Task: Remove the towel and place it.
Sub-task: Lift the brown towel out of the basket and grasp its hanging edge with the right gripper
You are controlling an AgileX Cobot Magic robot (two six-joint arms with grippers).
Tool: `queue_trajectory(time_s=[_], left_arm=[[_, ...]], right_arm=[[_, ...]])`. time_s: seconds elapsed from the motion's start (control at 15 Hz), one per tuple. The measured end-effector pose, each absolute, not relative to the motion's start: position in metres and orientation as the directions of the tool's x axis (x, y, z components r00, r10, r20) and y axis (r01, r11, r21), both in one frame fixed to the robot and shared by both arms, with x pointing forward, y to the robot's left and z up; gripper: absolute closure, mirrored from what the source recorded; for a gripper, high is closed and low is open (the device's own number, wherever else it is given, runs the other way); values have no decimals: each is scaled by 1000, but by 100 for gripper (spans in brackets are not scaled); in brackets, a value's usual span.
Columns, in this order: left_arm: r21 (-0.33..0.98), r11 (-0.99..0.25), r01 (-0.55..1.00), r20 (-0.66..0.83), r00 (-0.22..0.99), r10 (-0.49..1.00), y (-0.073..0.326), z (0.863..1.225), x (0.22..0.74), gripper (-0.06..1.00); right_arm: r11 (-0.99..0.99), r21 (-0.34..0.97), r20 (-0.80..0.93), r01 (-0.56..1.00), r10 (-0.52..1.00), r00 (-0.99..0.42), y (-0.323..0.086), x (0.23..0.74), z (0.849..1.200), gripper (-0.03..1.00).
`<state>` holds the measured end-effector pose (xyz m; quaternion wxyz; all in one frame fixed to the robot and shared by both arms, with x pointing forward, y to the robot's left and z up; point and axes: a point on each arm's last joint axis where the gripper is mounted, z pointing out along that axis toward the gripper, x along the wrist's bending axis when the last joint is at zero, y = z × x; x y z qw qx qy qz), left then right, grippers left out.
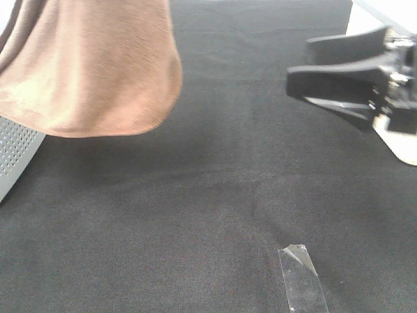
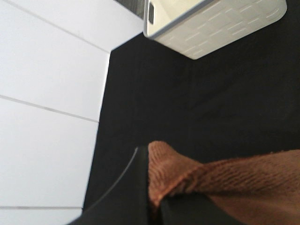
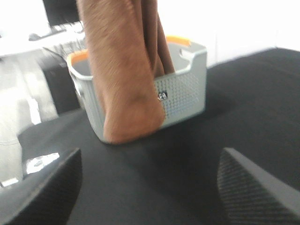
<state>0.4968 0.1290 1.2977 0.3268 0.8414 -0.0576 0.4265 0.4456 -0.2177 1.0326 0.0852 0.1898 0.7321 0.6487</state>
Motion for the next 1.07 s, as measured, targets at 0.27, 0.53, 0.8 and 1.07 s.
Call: queue_trajectory(time_s=[0.27,0.53,0.8,1.07], left_arm=[[430,-766,-477,803,590,84,109,1294,494,94],[413,-776,-477,812,578,76,102,1287,505,94],[416,-771,-482,819,567,88,102,1289,505,94],[414,-772,-483,820,566,86,102,1289,505,94]], right_arm=[[43,980,173,194,290,-941,-212,490,1019,24],[124,963,223,239,128,-966,-162,499,1001,24],[169,959,222,228,54,-974,-123,509,997,24],[194,948,236,254,110,-966,-113,521,990,24]])
